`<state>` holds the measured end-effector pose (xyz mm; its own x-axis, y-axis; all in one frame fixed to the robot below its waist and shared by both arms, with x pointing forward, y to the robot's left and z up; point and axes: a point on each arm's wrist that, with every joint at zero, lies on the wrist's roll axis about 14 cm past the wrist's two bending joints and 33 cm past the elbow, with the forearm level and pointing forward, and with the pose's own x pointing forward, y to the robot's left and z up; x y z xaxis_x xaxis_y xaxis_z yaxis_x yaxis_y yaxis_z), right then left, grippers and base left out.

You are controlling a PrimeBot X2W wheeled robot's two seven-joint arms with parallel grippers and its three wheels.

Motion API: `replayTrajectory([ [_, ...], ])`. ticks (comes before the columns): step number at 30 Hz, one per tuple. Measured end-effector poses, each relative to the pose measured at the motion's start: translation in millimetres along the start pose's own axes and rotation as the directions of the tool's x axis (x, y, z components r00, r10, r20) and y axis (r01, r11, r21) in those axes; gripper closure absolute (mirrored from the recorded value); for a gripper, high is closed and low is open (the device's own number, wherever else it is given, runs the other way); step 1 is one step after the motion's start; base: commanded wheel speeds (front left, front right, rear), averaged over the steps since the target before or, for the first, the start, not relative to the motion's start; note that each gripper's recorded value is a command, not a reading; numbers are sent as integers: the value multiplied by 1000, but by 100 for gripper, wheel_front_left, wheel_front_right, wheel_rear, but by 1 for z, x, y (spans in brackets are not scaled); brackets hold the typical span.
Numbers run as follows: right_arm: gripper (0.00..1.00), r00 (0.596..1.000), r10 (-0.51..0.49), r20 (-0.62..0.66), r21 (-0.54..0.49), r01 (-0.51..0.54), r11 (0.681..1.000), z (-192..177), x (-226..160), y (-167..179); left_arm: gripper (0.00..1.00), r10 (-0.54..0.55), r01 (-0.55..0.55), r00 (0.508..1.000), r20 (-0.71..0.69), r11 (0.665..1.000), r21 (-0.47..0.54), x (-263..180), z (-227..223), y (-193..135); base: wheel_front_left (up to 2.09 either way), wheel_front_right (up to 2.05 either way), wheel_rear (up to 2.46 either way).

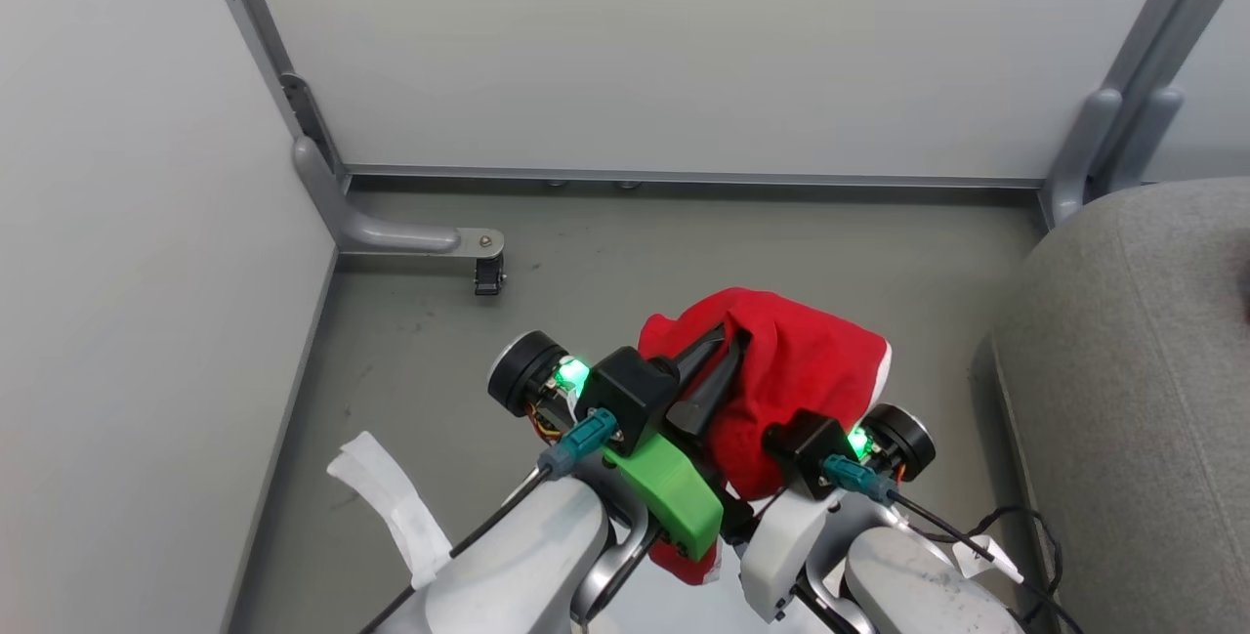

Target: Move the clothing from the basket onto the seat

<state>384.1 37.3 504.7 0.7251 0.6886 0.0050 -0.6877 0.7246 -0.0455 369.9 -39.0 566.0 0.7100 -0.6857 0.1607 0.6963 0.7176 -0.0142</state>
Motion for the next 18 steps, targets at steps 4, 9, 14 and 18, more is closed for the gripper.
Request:
replayTrajectory([
  [4, 100, 1000, 23, -1, 55, -23, 998, -1, 8, 8, 100, 42, -42, 999, -7, 999, -8, -7, -1, 7, 0, 0, 0],
  [9, 100, 1000, -4, -2, 98, 4, 995, -4, 5, 2, 100, 90, -90, 996, -13, 996, -15, -7, -4, 20, 0, 0, 0],
  [14, 100, 997, -79, -8, 123, 79, 989, -9, -10, -15, 0, 85, -86, 996, -21, 996, -31, 0, -10, 18, 0, 0, 0],
  [18, 100, 985, -171, -17, 136, 172, 976, -14, -31, -36, 0, 72, -73, 997, -39, 997, -26, 9, -19, 16, 0, 0, 0],
])
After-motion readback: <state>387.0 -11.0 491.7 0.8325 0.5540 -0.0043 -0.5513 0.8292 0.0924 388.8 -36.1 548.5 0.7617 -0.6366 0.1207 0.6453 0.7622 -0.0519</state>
